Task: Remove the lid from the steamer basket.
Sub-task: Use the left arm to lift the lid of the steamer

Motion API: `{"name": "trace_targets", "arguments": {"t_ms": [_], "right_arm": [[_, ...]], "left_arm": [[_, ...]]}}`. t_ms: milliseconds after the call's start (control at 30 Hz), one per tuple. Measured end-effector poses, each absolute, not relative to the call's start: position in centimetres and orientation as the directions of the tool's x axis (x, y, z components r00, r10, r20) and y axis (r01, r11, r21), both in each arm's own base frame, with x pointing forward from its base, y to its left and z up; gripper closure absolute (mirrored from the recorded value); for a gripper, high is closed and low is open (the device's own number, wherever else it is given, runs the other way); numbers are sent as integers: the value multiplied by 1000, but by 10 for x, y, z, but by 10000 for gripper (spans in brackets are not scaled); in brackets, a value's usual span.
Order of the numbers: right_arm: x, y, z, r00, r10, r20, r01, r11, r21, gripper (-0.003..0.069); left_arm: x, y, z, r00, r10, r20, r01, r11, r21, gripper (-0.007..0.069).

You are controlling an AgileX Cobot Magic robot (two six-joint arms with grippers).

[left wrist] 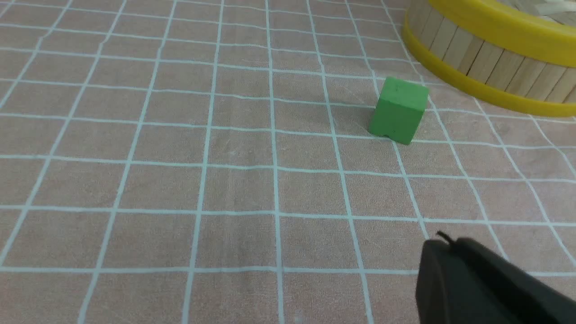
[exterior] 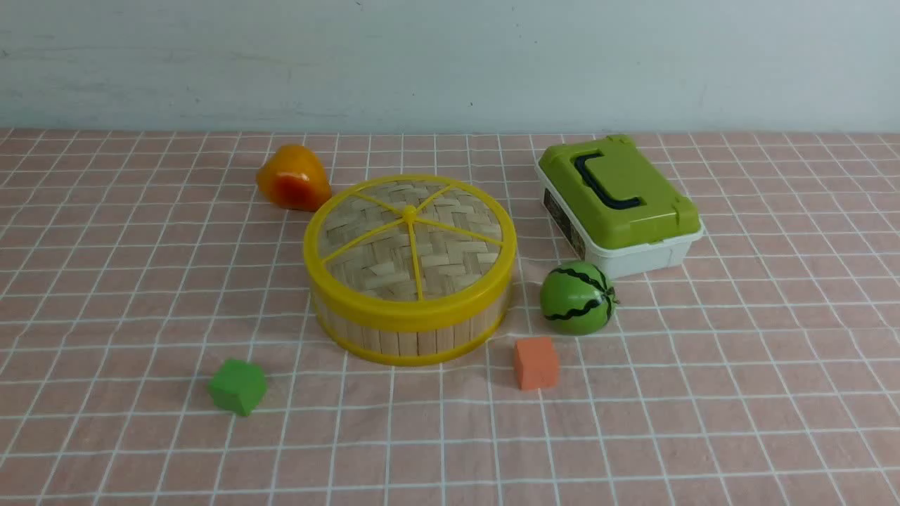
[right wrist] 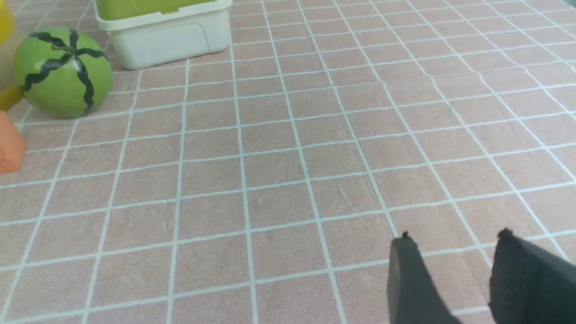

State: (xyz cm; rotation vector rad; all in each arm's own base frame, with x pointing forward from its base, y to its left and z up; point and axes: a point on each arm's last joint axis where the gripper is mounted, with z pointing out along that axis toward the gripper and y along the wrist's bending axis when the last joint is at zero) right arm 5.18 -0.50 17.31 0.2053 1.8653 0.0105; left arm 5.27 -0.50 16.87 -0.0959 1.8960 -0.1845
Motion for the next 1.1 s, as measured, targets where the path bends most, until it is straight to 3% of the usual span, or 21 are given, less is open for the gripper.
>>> {"name": "trace_targets", "arguments": {"t_ms": [1100], "right_arm": [[52,-5,173,-285,147,-947,136,984,112,419]], "left_arm": [[53,-5,169,-327,-157,-932,25,984,-174,604]]}}
